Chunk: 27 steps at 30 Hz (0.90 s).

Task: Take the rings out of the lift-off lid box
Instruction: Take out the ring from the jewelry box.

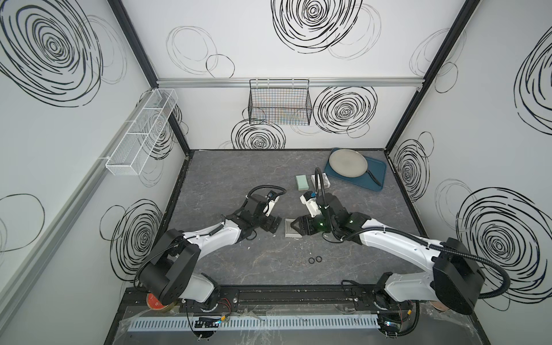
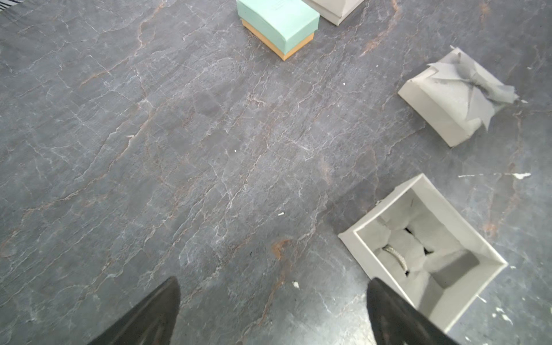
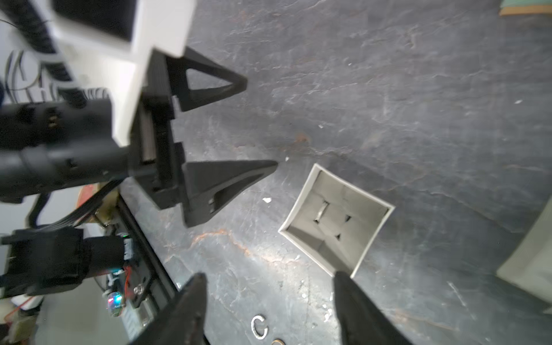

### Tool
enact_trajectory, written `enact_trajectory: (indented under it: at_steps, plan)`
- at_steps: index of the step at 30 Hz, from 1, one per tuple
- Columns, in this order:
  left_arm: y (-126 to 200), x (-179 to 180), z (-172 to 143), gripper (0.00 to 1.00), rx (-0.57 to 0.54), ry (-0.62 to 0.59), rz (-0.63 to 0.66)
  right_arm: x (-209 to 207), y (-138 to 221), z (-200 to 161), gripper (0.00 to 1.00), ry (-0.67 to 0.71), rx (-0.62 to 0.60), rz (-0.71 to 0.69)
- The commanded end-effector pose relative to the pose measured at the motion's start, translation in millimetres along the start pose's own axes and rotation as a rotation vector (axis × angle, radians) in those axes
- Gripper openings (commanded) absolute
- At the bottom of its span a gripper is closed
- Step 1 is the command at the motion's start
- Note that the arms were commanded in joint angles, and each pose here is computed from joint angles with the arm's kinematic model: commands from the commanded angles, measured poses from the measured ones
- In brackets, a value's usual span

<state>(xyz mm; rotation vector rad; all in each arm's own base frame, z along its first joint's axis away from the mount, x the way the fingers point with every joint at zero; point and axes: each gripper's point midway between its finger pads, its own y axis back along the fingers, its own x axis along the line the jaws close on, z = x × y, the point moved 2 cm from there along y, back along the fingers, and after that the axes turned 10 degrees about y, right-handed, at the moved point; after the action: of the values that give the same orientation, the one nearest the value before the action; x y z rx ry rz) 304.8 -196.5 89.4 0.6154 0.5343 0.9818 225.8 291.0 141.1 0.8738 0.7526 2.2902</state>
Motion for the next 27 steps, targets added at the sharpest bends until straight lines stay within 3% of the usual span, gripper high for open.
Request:
enact_trajectory:
  at_steps: [1, 3, 9, 27]
  plan:
    - [8.2, -2.5, 17.6, 1.00, -0.090, 0.017, -0.015, -10.0, -14.5, 14.0, 0.49, -0.083, 0.004, -0.059]
    - [7.3, -3.7, 15.7, 1.00, -0.082, 0.017, -0.021, -12.4, -27.5, 11.4, 0.41, -0.105, 0.055, -0.066]
    - [4.4, -9.2, 12.7, 1.00, -0.074, 0.011, -0.042, -22.0, -51.7, -3.4, 0.31, -0.170, 0.112, -0.091]
    - [-4.0, -17.6, 12.8, 1.00, -0.063, 0.000, -0.073, -28.5, -76.5, -24.7, 0.28, -0.199, 0.191, -0.114]
